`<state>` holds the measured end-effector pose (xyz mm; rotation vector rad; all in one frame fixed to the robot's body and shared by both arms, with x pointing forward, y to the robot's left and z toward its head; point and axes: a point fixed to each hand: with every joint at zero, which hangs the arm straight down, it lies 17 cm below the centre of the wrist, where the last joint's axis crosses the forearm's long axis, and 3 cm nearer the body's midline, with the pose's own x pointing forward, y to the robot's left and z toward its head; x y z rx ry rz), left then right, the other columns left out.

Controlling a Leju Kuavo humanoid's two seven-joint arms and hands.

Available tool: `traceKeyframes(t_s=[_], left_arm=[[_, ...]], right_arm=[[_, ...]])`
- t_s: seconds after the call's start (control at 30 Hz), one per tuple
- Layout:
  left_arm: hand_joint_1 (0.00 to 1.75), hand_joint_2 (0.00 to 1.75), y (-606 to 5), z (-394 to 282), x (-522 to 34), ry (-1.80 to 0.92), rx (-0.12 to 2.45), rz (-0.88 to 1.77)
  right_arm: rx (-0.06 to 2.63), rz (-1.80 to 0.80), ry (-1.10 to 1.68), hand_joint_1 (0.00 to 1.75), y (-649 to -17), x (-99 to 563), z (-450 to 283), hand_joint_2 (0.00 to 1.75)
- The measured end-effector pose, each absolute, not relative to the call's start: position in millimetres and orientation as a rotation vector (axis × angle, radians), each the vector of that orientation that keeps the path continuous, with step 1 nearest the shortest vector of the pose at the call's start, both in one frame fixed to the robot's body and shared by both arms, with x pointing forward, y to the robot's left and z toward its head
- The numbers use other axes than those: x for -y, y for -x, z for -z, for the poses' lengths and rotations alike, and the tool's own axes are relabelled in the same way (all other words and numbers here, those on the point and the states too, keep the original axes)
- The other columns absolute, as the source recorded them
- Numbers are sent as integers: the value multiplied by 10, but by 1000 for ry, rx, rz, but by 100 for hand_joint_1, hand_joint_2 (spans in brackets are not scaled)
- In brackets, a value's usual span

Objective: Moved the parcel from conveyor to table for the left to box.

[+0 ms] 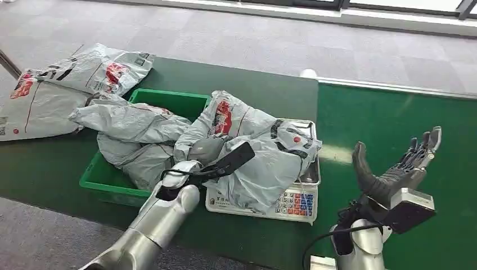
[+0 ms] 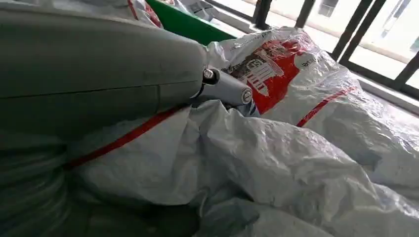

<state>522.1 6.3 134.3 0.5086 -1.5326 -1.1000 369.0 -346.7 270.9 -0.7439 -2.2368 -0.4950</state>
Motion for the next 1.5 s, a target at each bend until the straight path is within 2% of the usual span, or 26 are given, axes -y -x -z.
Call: traceKeyframes(t_s=[0.3, 0.93, 1.13, 1.17, 1.33, 1.43, 1.5], left_arm=[[175, 175, -5194, -1265, 214, -453, 1512, 1155], [175, 175, -5178, -1211, 272, -441, 1495, 1173], [175, 175, -5211, -1623, 280, -411, 1696, 997], [175, 175, -5239, -1988, 177, -404, 1822, 848], [175, 175, -5243, -2852, -408, -489, 2051, 531], [175, 175, -5230, -3141, -1425, -652, 2097, 228], [175, 175, -5198, -3222, -1981, -703, 2116, 128]], right_arm=[[2211, 498, 743, 0, -3672, 3488, -2674, 175], [2211, 497, 745, 0, -3648, 3492, -2675, 175], [2203, 481, 735, 0, -3639, 3477, -2638, 175], [2196, 474, 730, 0, -3605, 3481, -2606, 175], [2170, 475, 754, 0, -3483, 3572, -2507, 175], [2140, 476, 767, 0, -3373, 3639, -2405, 175], [2123, 471, 773, 0, -3313, 3681, -2339, 175]])
